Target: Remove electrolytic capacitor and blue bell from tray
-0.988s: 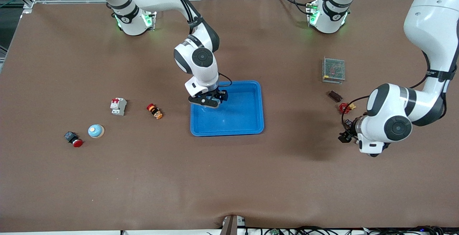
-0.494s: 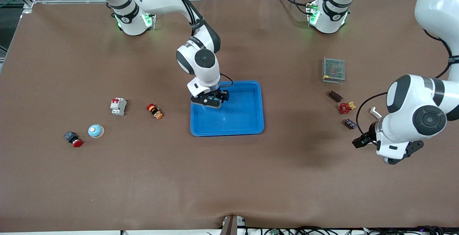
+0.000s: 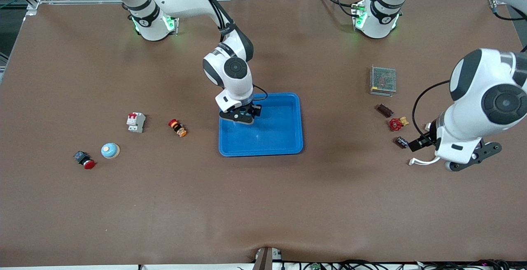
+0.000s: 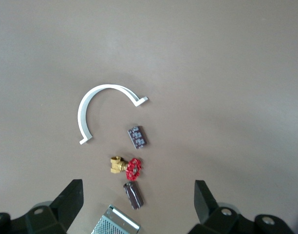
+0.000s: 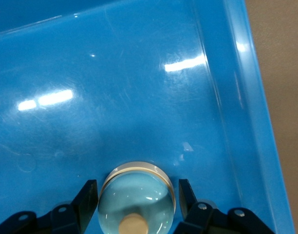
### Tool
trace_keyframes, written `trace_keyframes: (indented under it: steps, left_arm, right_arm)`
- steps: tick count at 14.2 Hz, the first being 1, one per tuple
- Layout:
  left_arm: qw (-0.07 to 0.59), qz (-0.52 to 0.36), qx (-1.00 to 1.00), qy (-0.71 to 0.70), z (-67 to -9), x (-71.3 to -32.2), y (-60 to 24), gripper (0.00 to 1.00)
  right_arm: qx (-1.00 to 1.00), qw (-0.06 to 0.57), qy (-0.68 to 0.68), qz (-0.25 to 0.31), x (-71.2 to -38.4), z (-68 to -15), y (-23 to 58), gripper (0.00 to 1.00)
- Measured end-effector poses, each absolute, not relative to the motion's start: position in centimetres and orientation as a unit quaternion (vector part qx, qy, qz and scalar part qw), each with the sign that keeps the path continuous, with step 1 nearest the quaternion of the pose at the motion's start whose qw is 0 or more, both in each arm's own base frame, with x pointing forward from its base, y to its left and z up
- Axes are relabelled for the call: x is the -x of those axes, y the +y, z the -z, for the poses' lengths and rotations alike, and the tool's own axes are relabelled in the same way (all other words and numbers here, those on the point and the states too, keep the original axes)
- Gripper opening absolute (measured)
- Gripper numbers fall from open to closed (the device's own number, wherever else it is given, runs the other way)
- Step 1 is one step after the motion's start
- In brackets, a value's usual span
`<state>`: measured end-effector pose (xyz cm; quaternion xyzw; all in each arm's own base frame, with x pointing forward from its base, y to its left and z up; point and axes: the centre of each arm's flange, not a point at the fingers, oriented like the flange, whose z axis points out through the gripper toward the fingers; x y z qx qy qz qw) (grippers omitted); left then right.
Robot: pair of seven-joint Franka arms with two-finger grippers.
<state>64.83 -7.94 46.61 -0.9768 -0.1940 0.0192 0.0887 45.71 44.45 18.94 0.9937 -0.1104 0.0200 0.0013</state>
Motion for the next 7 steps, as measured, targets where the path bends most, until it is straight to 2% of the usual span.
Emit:
trace_keyframes:
  steps: [1,2,7]
  left_arm:
    - [0.078,-0.02,0.979,-0.187,-47.9,-64.4,-7.9,1.0]
    - [0.067,-0.022,0.981,-0.18,-49.0,-63.9,-7.4,1.0]
    - [0.034,-0.015,0.991,-0.125,-54.7,-60.2,-3.9,1.0]
  right_arm:
    - [-0.994,0.0,-0.111,-0.021,-45.8,-19.0,44.5,0.66]
    - [-0.994,0.0,-0.111,-0.021,-45.8,-19.1,44.5,0.63]
    - [-0.994,0.003,-0.112,-0.02,-46.1,-19.3,44.4,0.63]
